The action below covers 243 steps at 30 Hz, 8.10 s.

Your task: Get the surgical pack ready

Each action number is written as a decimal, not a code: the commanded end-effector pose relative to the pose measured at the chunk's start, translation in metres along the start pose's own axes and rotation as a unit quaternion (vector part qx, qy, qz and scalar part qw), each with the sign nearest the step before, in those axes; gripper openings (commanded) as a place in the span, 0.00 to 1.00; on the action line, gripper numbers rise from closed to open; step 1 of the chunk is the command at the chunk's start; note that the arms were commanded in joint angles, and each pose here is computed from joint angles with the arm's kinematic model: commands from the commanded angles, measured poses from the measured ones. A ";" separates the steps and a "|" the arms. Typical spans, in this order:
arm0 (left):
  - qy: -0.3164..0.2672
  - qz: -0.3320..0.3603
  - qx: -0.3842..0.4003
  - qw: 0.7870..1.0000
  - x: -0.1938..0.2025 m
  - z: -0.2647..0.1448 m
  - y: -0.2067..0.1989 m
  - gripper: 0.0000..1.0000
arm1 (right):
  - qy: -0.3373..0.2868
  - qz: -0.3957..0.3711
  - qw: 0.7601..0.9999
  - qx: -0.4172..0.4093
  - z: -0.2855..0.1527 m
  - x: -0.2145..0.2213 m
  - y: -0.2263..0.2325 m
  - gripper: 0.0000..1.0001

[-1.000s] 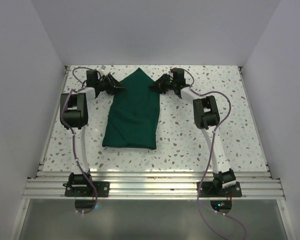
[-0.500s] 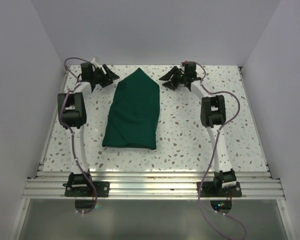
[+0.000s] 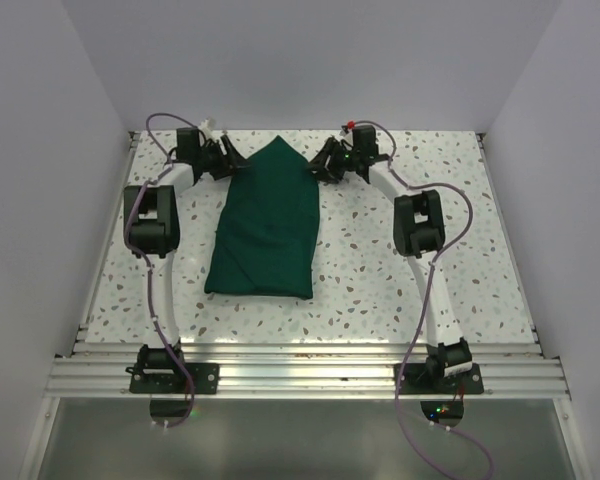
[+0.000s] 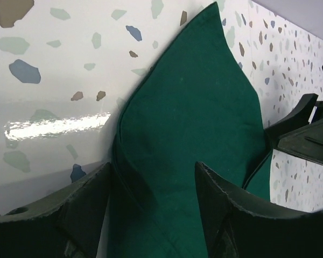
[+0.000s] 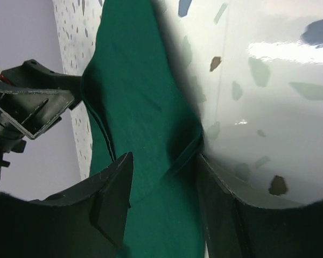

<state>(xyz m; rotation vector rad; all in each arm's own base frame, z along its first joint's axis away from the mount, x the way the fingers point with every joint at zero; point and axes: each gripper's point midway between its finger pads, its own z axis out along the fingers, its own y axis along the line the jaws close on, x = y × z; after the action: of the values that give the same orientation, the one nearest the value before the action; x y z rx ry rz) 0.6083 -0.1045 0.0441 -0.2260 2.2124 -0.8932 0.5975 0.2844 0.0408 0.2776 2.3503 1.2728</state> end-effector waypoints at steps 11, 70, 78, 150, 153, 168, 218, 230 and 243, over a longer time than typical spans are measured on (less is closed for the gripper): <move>0.053 0.008 -0.029 0.998 0.012 0.008 0.017 0.32 | 0.023 0.009 0.999 0.046 0.010 0.018 -0.021 0.36; 0.075 0.031 -0.131 0.988 0.133 -0.259 -0.059 0.00 | 0.212 -0.047 0.976 0.017 -0.189 0.240 0.125 0.00; 0.126 -0.025 -0.216 0.968 0.191 -0.269 -0.014 0.08 | 0.266 -0.039 0.961 0.063 -0.187 0.297 0.072 0.19; 0.034 0.007 -0.047 0.998 0.124 -0.280 -0.097 0.41 | 0.304 -0.165 0.936 -0.065 -0.224 0.345 0.173 0.62; 0.058 -0.013 0.005 0.998 0.142 -0.272 -0.105 0.30 | 0.260 -0.126 0.954 -0.083 -0.204 0.294 0.173 0.58; 0.023 -0.086 -0.312 0.946 0.160 -0.312 -0.006 0.35 | 0.214 -0.104 0.960 0.146 -0.210 0.267 0.068 0.17; 0.105 0.083 -0.145 0.980 0.212 -0.292 -0.174 0.62 | 0.112 -0.071 0.974 0.185 -0.249 0.170 0.023 0.99; 0.171 0.379 -0.167 0.894 0.239 -0.181 -0.230 0.64 | 0.113 -0.040 0.981 0.152 -0.290 0.236 0.023 0.99; 0.214 0.427 -0.271 0.836 0.294 -0.170 -0.179 0.61 | 0.114 -0.018 0.986 0.124 -0.295 0.268 0.020 0.99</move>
<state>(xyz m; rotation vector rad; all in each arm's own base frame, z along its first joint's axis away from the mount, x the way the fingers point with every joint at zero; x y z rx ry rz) 0.2582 -0.2819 0.0876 0.7641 2.5460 0.1052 0.2155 0.1669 0.1074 0.2061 2.7658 0.9675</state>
